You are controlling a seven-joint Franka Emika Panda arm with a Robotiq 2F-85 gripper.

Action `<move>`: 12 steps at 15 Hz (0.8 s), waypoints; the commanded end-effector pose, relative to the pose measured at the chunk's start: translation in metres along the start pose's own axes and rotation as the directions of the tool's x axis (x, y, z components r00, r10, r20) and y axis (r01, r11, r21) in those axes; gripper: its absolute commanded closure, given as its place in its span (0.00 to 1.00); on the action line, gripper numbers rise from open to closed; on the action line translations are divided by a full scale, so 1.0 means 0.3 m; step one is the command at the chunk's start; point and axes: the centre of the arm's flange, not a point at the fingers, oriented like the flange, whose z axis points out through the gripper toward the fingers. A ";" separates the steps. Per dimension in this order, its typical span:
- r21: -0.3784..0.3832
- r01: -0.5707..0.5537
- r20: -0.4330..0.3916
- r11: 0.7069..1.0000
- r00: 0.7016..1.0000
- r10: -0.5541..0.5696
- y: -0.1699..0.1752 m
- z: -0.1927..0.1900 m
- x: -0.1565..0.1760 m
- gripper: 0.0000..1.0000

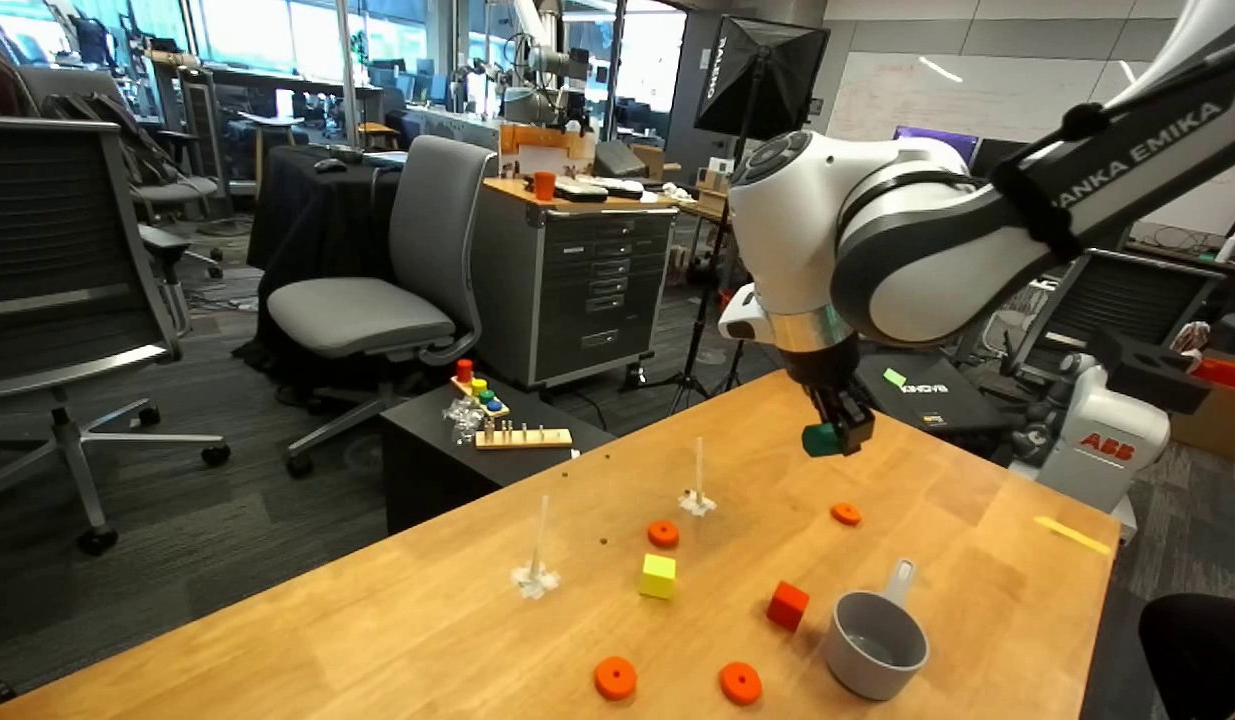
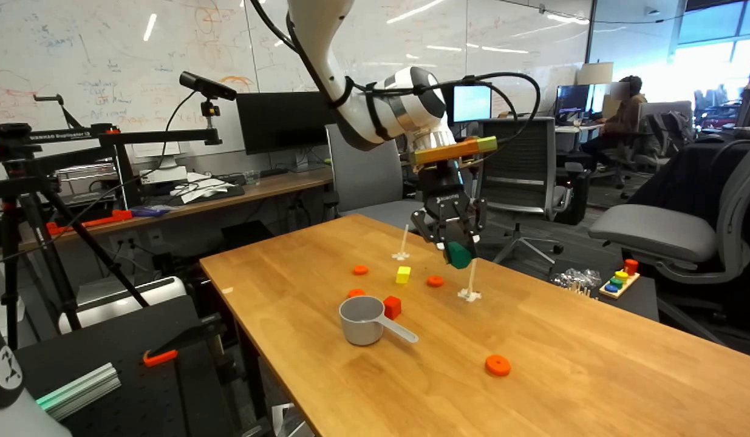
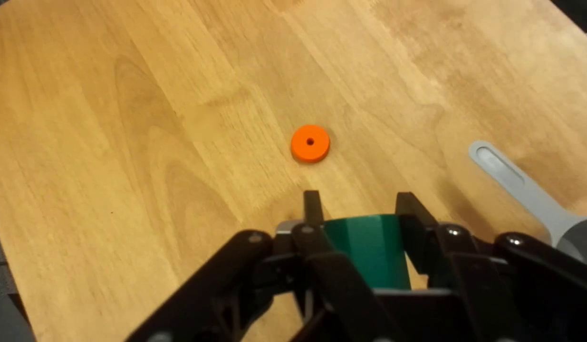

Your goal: Put the blocks in the cup

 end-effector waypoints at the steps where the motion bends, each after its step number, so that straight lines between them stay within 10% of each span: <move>1: -0.074 0.100 0.001 0.992 0.995 -0.100 -0.262 0.007 -0.118 0.82; 12: -0.205 0.397 0.018 0.895 0.915 -0.402 -0.653 0.060 -0.170 0.82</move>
